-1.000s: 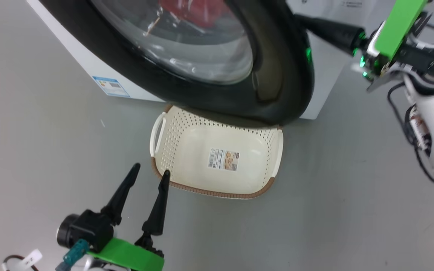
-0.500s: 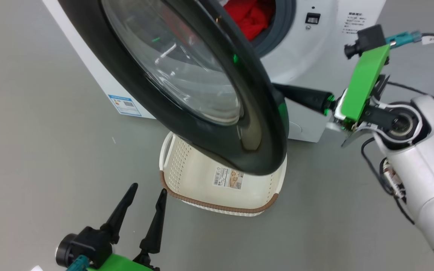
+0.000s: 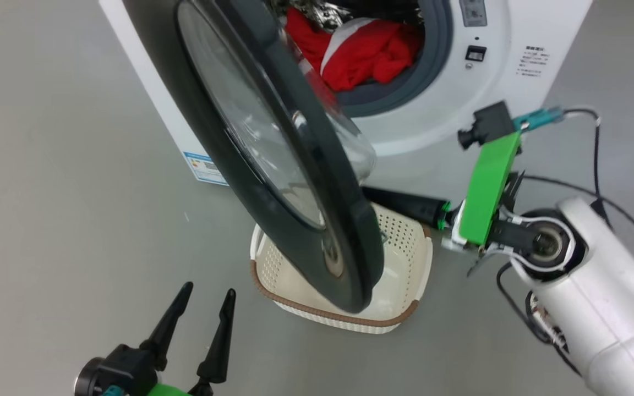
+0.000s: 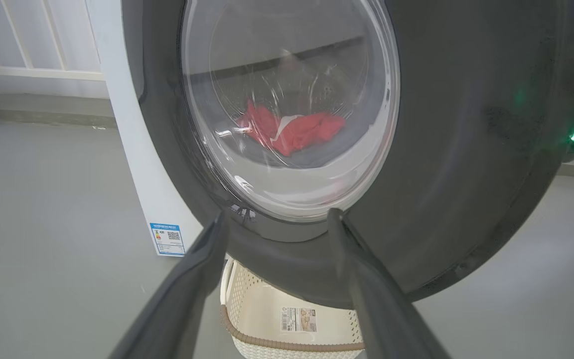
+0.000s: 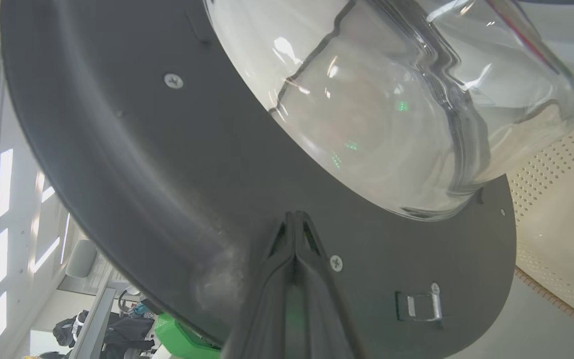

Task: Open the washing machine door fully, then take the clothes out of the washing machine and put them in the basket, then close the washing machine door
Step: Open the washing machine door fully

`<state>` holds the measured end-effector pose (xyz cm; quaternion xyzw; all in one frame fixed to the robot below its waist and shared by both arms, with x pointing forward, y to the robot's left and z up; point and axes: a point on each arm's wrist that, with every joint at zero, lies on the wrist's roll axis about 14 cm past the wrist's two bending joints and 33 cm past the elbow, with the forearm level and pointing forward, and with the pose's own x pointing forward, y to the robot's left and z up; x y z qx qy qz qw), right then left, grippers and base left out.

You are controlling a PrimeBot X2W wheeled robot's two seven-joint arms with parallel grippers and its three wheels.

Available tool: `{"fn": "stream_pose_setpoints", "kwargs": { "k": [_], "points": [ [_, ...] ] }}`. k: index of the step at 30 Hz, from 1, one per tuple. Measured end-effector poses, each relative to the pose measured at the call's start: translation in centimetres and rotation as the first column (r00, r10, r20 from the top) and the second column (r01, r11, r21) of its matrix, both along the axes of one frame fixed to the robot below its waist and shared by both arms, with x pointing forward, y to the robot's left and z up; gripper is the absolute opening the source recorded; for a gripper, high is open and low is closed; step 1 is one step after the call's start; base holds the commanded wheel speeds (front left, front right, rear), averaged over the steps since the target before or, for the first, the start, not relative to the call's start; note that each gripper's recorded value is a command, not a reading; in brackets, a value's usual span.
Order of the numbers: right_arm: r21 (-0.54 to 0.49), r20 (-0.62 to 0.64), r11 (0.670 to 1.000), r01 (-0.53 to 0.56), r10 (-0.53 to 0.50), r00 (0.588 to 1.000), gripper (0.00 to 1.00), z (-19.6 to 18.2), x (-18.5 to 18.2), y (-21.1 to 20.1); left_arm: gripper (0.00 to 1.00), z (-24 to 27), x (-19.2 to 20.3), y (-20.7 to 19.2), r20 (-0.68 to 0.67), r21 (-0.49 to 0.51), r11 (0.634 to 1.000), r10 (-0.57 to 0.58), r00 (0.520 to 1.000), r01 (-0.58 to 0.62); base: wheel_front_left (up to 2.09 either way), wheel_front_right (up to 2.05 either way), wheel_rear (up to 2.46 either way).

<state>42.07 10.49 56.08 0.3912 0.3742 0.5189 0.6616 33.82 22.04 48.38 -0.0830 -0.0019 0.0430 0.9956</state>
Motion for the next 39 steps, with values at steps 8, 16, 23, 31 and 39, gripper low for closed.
{"fn": "stream_pose_setpoints", "kwargs": {
  "k": [8,16,23,31,39],
  "points": [
    [-0.01,0.011,0.997,-0.071,0.071,0.997,0.0,-0.4,-2.6,1.8,1.0,0.2,-1.5,1.4,0.007,-0.005,0.998,0.057,0.998,-0.057,0.0,0.0,0.0],
    [-0.002,0.047,0.993,-0.12,0.12,0.992,0.0,-0.1,-5.1,4.1,1.0,0.8,-2.7,2.6,0.027,-0.011,0.994,0.11,0.994,-0.11,0.0,0.0,0.0],
    [-0.003,0.065,0.987,-0.162,0.162,0.985,0.0,0.1,-6.5,5.6,1.0,0.9,-4.0,3.6,0.028,-0.013,0.988,0.152,0.988,-0.152,0.0,0.0,0.0],
    [0.001,0.081,0.979,-0.204,0.204,0.976,0.0,0.4,-8.1,7.2,1.0,1.4,-5.3,5.1,0.045,-0.012,0.979,0.205,0.978,-0.205,0.0,0.0,0.0],
    [0.009,0.082,0.971,-0.24,0.238,0.968,0.0,0.4,-9.5,8.8,1.0,1.6,-6.4,6.2,0.05,-0.011,0.968,0.25,0.967,-0.25,0.0,0.0,0.0]
  ]
}}
